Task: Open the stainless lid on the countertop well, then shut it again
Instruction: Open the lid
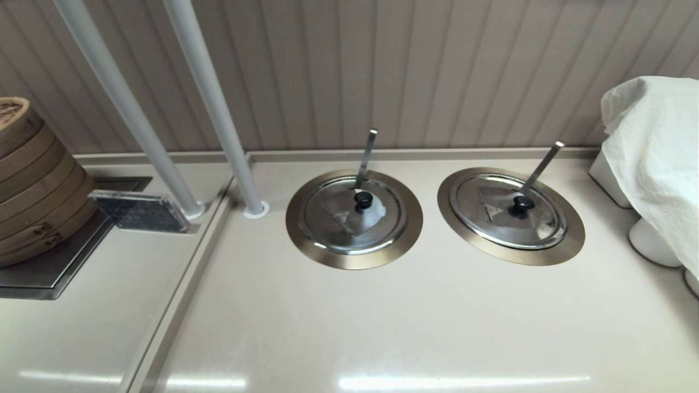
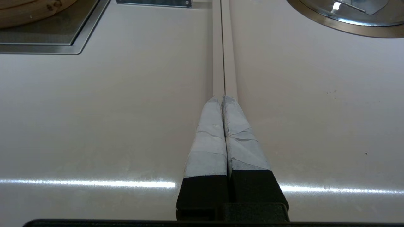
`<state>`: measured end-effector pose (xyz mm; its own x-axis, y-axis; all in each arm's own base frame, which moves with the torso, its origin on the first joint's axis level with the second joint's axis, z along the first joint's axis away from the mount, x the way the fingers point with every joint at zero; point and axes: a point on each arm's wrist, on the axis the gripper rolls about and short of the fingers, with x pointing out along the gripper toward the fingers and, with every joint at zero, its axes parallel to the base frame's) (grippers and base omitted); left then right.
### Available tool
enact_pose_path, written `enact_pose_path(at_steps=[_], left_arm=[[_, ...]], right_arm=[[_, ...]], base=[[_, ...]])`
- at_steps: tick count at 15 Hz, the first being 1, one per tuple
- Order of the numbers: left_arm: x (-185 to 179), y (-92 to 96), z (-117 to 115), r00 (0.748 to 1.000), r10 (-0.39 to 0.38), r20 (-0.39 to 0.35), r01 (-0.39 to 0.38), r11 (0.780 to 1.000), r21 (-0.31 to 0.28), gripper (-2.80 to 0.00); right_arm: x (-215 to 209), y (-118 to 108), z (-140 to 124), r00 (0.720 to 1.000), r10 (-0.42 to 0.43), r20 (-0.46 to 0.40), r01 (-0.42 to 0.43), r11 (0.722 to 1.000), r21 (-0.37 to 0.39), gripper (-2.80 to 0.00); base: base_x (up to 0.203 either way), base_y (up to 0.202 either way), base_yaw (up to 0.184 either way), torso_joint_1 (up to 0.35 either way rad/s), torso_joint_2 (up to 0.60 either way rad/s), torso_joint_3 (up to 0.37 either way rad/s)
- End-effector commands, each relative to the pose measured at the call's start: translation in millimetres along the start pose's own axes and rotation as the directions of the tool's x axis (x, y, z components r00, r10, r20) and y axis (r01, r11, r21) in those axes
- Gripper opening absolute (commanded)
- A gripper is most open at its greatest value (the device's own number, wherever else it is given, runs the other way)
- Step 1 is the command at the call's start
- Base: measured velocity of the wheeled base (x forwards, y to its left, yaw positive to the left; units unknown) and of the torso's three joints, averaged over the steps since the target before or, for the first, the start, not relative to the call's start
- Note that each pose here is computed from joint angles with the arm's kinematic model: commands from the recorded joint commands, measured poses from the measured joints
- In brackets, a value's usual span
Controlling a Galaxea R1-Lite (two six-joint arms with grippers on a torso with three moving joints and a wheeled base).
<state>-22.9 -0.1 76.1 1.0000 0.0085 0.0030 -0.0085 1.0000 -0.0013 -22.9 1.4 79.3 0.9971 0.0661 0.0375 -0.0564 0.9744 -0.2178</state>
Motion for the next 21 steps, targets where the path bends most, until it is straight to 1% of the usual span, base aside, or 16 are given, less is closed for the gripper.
enact_pose_path(at_steps=[1, 12, 13, 14, 15, 16, 17, 18, 19, 21], left_arm=[[0, 0.0, 0, 1.0, 0.001, -0.001, -0.001, 1.0, 0.0, -2.8], [0, 0.0, 0, 1.0, 0.001, -0.001, -0.001, 1.0, 0.0, -2.8], [0, 0.0, 0, 1.0, 0.001, -0.001, -0.001, 1.0, 0.0, -2.8], [0, 0.0, 0, 1.0, 0.001, -0.001, -0.001, 1.0, 0.0, -2.8], [0, 0.0, 0, 1.0, 0.001, -0.001, -0.001, 1.0, 0.0, -2.8], [0, 0.0, 0, 1.0, 0.001, -0.001, -0.001, 1.0, 0.0, -2.8], [0, 0.0, 0, 1.0, 0.001, -0.001, -0.001, 1.0, 0.0, -2.8], [0, 0.0, 0, 1.0, 0.001, -0.001, -0.001, 1.0, 0.0, -2.8], [0, 0.0, 0, 1.0, 0.001, -0.001, -0.001, 1.0, 0.0, -2.8], [0, 0.0, 0, 1.0, 0.001, -0.001, -0.001, 1.0, 0.0, -2.8]], right_arm=[[0, 0, 0, 1.0, 0.001, -0.001, -0.001, 1.0, -0.003, -2.8], [0, 0, 0, 1.0, 0.001, 0.0, -0.001, 1.0, -0.013, -2.8], [0, 0, 2, 1.0, -0.001, 0.015, 0.001, 1.0, -0.015, -2.8], [-4, -3, 14, 0.998, -0.013, 0.055, 0.013, 1.0, 0.004, -2.8], [-9, -6, 29, 0.994, -0.024, 0.102, 0.018, 0.998, 0.053, -2.8], [-16, -9, 44, 0.991, -0.03, 0.132, 0.02, 0.997, 0.08, -2.8], [-23, -11, 57, 0.99, -0.03, 0.137, 0.019, 0.996, 0.083, -2.8], [-32, -14, 72, 0.991, -0.027, 0.13, 0.017, 0.997, 0.08, -2.8], [-35, -17, 89, 0.994, -0.021, 0.104, 0.013, 0.997, 0.079, -2.8], [-15, -24, 117, 1.0, -0.017, -0.021, 0.018, 0.996, 0.09, -2.8]], base=[[0.0, 0.0, 0.0, 0.0, 0.0, 0.0], [0.0, 0.0, 0.0, 0.0, 0.0, 0.0], [0.0, 0.0, 0.0, 0.0, 0.0, 0.0], [0.0, 0.0, 0.0, 0.0, 0.0, 0.0], [0.0, 0.0, 0.0, 0.0, 0.0, 0.0], [0.0, 0.0, 0.0, 0.0, 0.0, 0.0], [0.0, 0.0, 0.0, 0.0, 0.0, 0.0], [0.0, 0.0, 0.0, 0.0, 0.0, 0.0], [0.0, 0.0, 0.0, 0.0, 0.0, 0.0], [0.0, 0.0, 0.0, 0.0, 0.0, 0.0]])
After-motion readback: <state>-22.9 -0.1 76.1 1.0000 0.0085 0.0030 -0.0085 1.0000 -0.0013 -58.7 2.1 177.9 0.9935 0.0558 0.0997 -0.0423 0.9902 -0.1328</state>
